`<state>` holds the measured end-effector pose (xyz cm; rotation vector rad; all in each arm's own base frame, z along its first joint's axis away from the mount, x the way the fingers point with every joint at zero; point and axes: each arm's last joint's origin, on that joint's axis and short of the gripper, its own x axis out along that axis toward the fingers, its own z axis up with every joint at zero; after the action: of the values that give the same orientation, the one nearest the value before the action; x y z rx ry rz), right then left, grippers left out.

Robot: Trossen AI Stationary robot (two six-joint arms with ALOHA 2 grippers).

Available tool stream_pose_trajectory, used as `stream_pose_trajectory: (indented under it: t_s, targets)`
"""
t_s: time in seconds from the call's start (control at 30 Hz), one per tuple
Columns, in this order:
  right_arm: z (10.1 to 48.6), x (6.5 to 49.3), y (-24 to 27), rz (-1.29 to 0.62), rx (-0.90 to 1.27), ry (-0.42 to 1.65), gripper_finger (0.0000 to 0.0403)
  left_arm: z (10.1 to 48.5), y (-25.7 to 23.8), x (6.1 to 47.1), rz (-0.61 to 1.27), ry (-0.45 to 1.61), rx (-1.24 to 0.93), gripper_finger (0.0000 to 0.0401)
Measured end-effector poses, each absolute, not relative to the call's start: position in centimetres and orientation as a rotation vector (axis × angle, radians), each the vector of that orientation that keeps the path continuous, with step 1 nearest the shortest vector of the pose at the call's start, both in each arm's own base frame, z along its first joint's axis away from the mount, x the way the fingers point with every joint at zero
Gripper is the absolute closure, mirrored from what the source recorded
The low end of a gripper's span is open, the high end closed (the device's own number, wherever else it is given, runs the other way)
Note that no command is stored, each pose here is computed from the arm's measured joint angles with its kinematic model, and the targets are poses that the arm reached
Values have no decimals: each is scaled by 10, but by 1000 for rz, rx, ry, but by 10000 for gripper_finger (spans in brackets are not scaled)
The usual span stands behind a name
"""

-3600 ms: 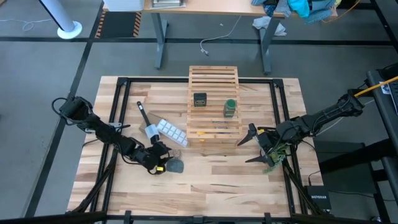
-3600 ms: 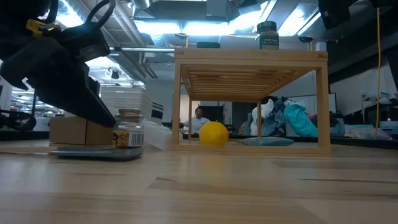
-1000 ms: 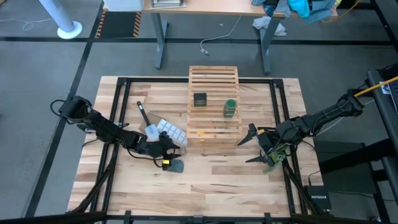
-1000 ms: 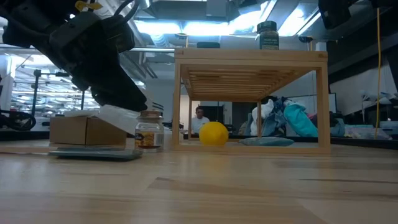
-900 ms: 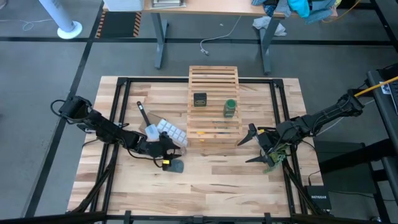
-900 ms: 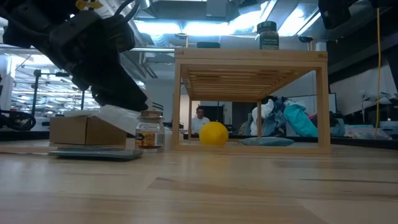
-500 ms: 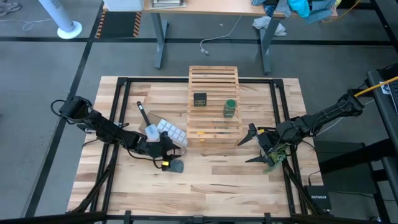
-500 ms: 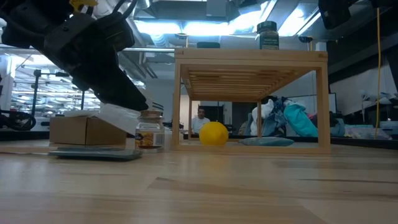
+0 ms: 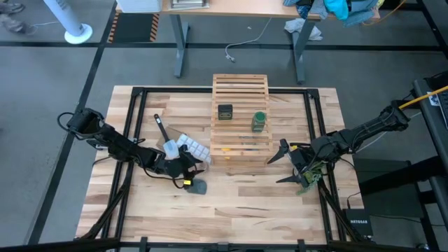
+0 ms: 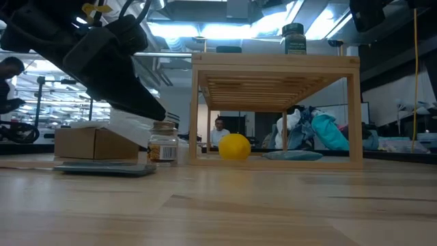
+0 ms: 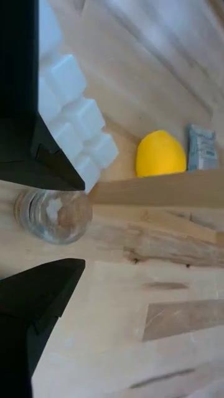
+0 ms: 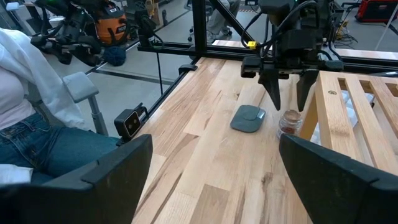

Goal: Shelf spices
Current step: Put the brown seasoning bottle on the shelf

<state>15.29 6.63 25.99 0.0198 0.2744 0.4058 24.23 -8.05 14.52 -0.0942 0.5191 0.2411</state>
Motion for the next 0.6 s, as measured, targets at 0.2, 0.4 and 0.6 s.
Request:
stream_pose_trajectory:
  t_s: [0.2,0.4,0.6]
  targets:
    - [260,153,66,406,20,274,45,144,-77,242,281,531,-41,219]
    - [260,153,66,406,20,275,45,141,-67,242,341,562,-83,219]
    - [260,153,66,406,20,275,45,142,-67,244,291,560,-112,219]
